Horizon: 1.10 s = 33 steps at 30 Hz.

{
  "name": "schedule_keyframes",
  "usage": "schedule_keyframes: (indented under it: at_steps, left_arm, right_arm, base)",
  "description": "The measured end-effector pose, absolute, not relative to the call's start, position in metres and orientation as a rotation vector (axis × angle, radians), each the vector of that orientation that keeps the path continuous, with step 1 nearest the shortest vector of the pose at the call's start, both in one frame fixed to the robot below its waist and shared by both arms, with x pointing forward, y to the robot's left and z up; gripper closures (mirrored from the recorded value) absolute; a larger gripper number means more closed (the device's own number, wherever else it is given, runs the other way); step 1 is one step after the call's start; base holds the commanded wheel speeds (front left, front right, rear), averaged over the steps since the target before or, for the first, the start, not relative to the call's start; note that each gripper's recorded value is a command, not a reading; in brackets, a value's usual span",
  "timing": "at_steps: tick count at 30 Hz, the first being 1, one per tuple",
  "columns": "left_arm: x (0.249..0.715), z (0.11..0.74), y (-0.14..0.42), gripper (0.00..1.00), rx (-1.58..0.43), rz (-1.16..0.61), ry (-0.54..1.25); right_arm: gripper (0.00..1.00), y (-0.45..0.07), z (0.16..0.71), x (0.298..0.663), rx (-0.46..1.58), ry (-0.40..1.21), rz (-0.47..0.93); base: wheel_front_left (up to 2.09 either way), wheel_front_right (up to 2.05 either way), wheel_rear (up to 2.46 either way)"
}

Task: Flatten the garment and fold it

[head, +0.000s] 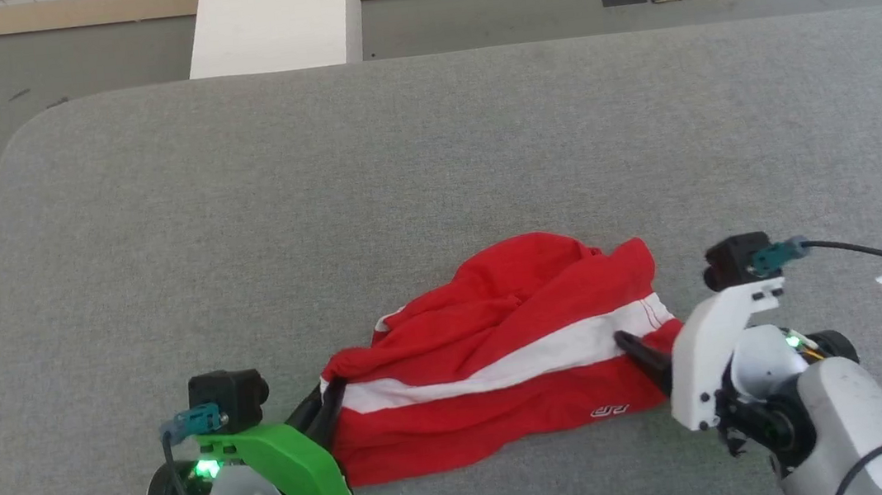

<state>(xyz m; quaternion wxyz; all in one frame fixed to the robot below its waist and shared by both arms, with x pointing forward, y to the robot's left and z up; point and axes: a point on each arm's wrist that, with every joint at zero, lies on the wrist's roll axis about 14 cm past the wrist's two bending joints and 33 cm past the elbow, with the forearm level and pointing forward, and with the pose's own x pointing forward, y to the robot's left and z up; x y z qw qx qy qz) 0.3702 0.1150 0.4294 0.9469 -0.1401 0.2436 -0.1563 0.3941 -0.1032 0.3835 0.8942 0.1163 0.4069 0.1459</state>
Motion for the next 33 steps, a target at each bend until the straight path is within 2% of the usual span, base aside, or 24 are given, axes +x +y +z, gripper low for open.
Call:
schedule_keyframes:
  at_steps: [6,16,30,31,33]
  left_arm:
    - [0.37,0.43,0.118,1.0,-0.282,-0.313,0.494]
    - [0.368,0.433,0.118,1.0,-0.276,-0.316,0.491]
    - [0.369,0.435,0.117,1.0,-0.279,-0.317,0.493]
    - [0.369,0.435,0.117,1.0,-0.278,-0.316,0.493]
    - [0.369,0.435,0.117,1.0,-0.278,-0.318,0.493]
  right_arm:
    - [0.0,-0.085,0.387,0.397,0.22,0.817,0.356]
    - [0.0,-0.097,0.399,0.414,0.158,0.708,0.313]
    - [0.0,-0.084,0.417,0.42,0.102,0.638,0.359]
    - [0.03,-0.084,0.417,0.419,0.107,0.643,0.361]
    - [0.43,-0.085,0.412,0.414,0.1,0.668,0.359]
  base:
    - [0.0,0.0,0.0]
    - [0.0,0.0,0.0]
    - [0.0,0.0,0.0]
    - [0.0,0.0,0.0]
    - [0.0,0.0,0.0]
